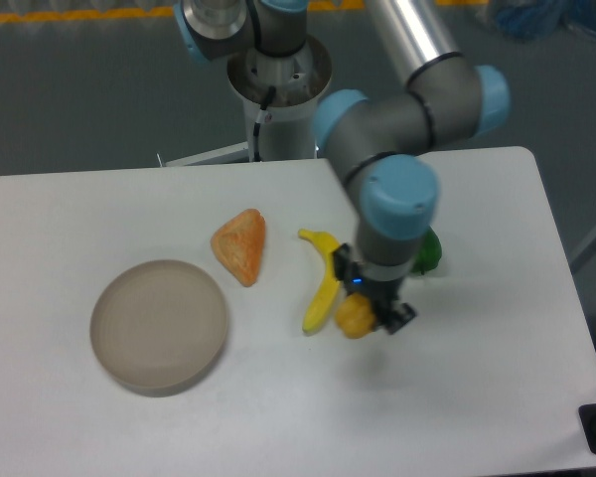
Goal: Place the yellow pepper on the plate
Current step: 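Carry the yellow pepper over the banana toward the beige plate, then lower the yellow pepper onto the plate and open the gripper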
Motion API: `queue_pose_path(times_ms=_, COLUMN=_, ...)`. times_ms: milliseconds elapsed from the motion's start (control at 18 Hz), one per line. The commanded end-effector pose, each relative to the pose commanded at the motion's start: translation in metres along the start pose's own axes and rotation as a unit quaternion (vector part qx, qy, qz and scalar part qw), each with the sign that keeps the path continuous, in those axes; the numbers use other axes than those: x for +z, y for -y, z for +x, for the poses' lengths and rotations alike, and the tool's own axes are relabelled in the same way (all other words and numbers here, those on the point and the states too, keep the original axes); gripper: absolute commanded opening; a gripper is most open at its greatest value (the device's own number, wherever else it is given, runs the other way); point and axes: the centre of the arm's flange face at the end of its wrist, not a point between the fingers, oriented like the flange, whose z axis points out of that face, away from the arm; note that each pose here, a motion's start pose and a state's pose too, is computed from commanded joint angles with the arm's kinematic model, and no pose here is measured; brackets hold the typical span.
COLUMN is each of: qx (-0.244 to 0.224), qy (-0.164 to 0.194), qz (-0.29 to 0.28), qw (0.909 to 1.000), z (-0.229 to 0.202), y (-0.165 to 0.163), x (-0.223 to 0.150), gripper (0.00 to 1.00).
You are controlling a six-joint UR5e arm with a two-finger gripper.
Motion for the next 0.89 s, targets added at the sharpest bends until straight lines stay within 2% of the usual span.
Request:
queue_pose_path(times_ms=111, qx=0.008, qy=-0.007, qz=-0.001, qw=0.9999, z=0.035, y=0.042, x=0.009, gripper=0.01)
queue_pose_path(times_ms=278, qx=0.019, qy=-0.02, qz=-0.01, qw=0.9996, z=0.066, y=0.079, x=0.03, gripper=0.04)
queue_pose_path(times_ms=444, qx=0.044, qy=-0.035, qz=-0.022, qw=0.9982, z=0.095, y=0.108, x=0.055, gripper=0.06)
queue_pose_path(times_ms=500, qx=0.046, qy=-0.04, qz=-0.025, qw=0.9978, z=0.103, y=0.113, x=0.062, gripper=0.13)
queue_pose_path(times_ms=611, qx=0.046, qy=-0.044, qz=-0.028, qw=0.9976, z=0.119, y=0.125, x=0.076, gripper=0.17)
queue_pose_path(times_ms=722, qx=0.036, qy=-0.033, qz=-0.02, qw=0.9986, z=0.12, y=0.133, x=0.084, gripper=0.26)
queue_pose_path(times_ms=833, qx=0.04, qy=-0.025, qz=-0.013, qw=0.9988, z=0.121, y=0.141, x=0.093, gripper=0.47)
queue_pose_path(times_ms=889, qx=0.043, qy=-0.023, qz=-0.01, qw=0.9988, z=0.122, y=0.141, x=0.095, gripper=0.62)
